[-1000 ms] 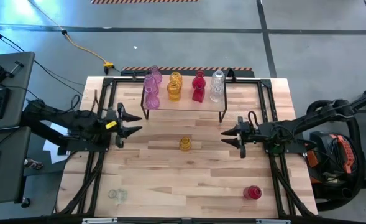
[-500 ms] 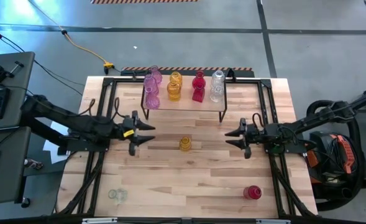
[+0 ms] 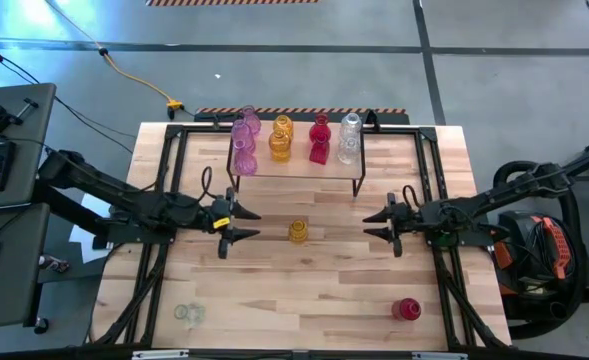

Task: Sort vases onto shelf
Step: Put the yellow vase on the shelf aligned with the other yellow vases

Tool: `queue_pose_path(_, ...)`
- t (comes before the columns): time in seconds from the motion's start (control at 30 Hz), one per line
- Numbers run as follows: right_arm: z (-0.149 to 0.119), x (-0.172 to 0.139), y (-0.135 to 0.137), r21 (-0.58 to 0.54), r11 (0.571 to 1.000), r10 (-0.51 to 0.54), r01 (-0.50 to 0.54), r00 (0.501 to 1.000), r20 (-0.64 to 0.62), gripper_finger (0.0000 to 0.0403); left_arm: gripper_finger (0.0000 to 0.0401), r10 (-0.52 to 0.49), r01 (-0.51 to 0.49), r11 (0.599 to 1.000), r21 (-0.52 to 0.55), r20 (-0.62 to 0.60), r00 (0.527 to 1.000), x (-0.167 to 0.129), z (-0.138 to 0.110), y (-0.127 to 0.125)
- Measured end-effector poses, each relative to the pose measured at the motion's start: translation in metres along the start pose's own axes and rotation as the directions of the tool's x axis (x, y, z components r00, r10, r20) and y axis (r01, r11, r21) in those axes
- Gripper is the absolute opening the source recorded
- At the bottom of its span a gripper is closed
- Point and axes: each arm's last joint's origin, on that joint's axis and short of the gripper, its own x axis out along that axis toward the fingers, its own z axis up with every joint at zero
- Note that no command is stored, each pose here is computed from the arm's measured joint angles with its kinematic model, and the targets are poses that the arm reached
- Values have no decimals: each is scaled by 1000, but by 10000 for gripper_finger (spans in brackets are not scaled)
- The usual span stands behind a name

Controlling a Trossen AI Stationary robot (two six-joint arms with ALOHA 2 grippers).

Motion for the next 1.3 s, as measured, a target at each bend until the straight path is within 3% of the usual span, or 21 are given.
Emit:
queue_pose_path(0.33,-6,0,-1,109,994,-15,21,998,-58,130,177,1,-1,998,69,-4,1000,22,-13,-4)
queue_pose_path(0.57,-6,0,-1,108,994,-15,21,998,-59,130,177,3,-4,998,65,16,1000,35,-21,-6)
queue_pose_path(0.97,-6,0,-2,107,994,-15,21,998,-59,130,177,288,-288,958,-4,58,956,57,-42,0)
queue_pose_path(1.17,-6,0,-2,107,994,-15,21,998,-59,130,177,357,-352,933,-75,65,932,67,-49,1)
queue_pose_path(1.3,-6,0,-2,107,994,-16,22,998,-60,130,177,378,-376,926,-31,65,924,79,-48,-2)
